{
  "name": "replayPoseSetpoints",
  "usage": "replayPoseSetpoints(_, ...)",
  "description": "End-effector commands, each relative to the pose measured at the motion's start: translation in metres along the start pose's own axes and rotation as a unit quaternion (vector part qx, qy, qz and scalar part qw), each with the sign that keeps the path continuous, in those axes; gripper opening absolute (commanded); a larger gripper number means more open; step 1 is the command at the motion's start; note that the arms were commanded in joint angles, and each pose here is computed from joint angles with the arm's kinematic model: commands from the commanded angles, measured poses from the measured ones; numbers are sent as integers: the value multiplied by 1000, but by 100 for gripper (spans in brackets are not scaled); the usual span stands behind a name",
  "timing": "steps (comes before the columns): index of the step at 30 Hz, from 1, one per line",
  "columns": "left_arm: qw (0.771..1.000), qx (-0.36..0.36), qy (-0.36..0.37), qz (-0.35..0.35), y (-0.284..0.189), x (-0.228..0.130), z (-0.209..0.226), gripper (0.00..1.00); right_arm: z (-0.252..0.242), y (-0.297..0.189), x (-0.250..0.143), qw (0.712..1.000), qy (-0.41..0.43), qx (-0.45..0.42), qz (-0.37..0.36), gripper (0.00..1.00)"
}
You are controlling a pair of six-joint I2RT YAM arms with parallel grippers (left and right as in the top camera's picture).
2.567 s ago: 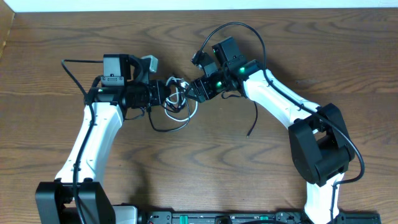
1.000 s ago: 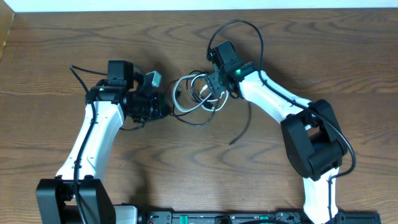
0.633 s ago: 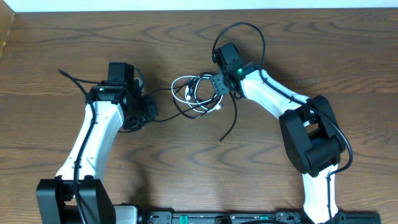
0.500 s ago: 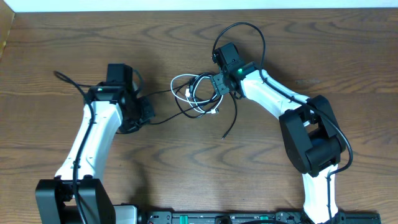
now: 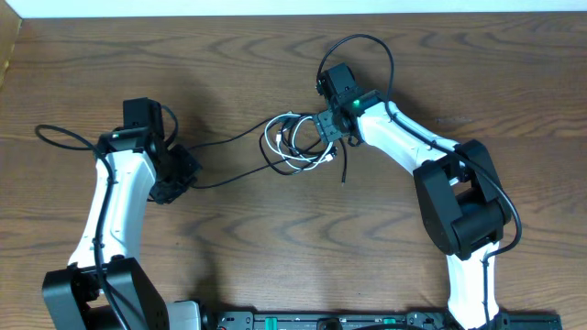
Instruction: Untangle cables
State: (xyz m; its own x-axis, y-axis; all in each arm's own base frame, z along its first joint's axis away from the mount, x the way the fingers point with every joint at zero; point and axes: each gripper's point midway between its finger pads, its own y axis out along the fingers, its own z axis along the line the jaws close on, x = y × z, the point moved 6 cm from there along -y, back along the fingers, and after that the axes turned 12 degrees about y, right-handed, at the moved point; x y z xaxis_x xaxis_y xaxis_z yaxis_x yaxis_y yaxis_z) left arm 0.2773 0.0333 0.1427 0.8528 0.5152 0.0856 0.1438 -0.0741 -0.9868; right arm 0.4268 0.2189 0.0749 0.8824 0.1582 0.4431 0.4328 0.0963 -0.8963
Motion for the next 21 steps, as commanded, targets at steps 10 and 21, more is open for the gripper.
replayPoseSetpoints(10, 997, 60, -21, -35, -7, 10, 18, 7, -10, 4, -1, 1000, 9, -21, 1, 83)
replayPoseSetpoints(21, 992, 108, -14, -70, -4, 18, 29, 7, -26, 6, 3, 999, 20, -47, -4, 83)
